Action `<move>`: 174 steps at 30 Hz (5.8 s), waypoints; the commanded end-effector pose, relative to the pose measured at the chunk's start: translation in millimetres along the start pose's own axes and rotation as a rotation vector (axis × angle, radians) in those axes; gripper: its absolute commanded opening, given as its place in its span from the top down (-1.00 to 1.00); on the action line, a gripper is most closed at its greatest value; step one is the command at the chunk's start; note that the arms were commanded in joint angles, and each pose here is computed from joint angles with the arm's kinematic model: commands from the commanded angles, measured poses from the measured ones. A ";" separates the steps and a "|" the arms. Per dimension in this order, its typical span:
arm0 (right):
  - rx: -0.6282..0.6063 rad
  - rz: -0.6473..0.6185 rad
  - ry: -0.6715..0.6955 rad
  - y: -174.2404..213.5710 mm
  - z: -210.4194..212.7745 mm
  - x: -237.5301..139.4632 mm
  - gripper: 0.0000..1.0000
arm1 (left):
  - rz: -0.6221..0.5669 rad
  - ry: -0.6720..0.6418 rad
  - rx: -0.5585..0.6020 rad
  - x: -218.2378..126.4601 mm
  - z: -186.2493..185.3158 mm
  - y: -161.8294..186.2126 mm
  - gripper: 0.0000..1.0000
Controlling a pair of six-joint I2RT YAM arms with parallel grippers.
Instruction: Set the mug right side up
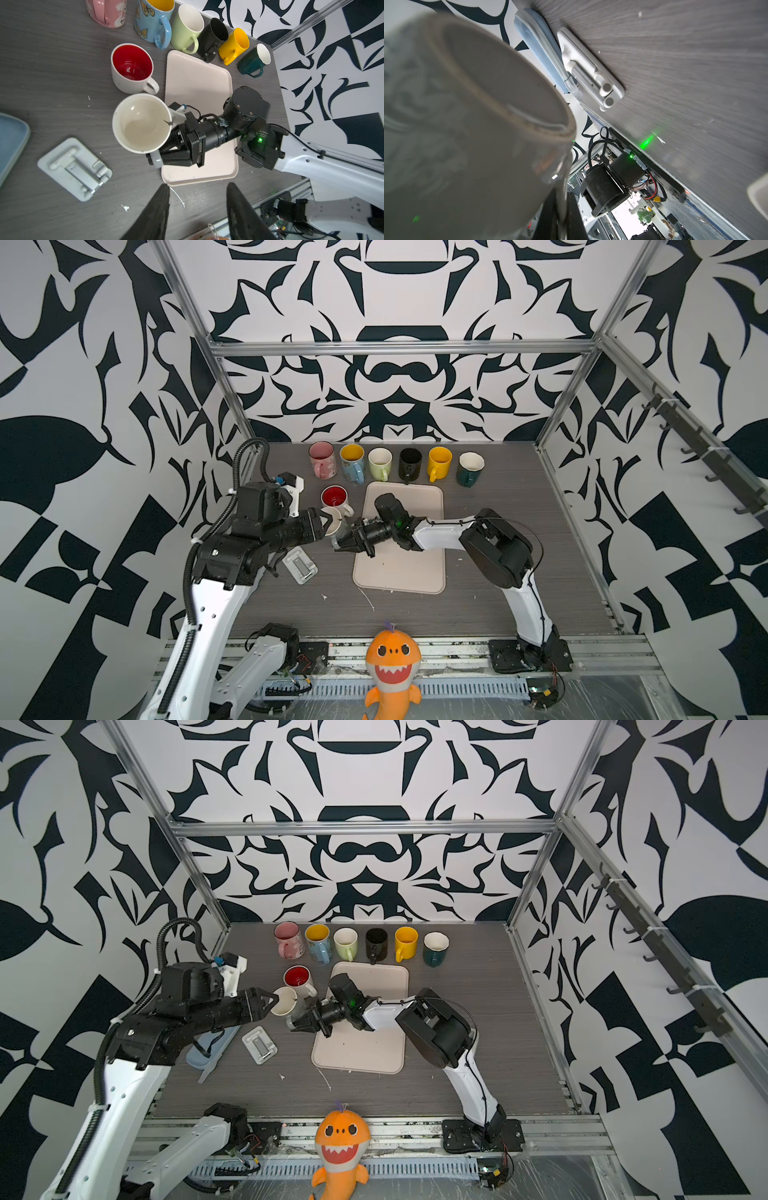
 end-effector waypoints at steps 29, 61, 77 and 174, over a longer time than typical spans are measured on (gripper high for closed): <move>-0.202 -0.044 -0.122 45.9 35.3 -1.1 1.00 | 0.192 -0.218 -0.286 61.2 26.2 72.0 0.24; -0.175 0.010 -0.137 55.2 30.9 14.6 1.00 | 0.197 -0.336 -0.276 92.1 45.0 75.6 0.23; -0.189 0.035 -0.140 62.6 35.1 17.9 1.00 | 0.242 -0.411 -0.263 95.9 56.9 90.1 0.33; -0.158 -0.277 0.053 63.4 -15.7 -82.9 0.15 | 0.410 -0.468 -0.059 154.2 52.1 106.9 0.10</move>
Point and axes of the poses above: each gripper's point midway between its finger pads, its own x axis out along the fingers, its own z axis along the line the jaws close on, y = z × x, the point moved 6 cm from there along -x, back along the fingers, and after that the axes turned 13 degrees about x, right-handed, at the moved point
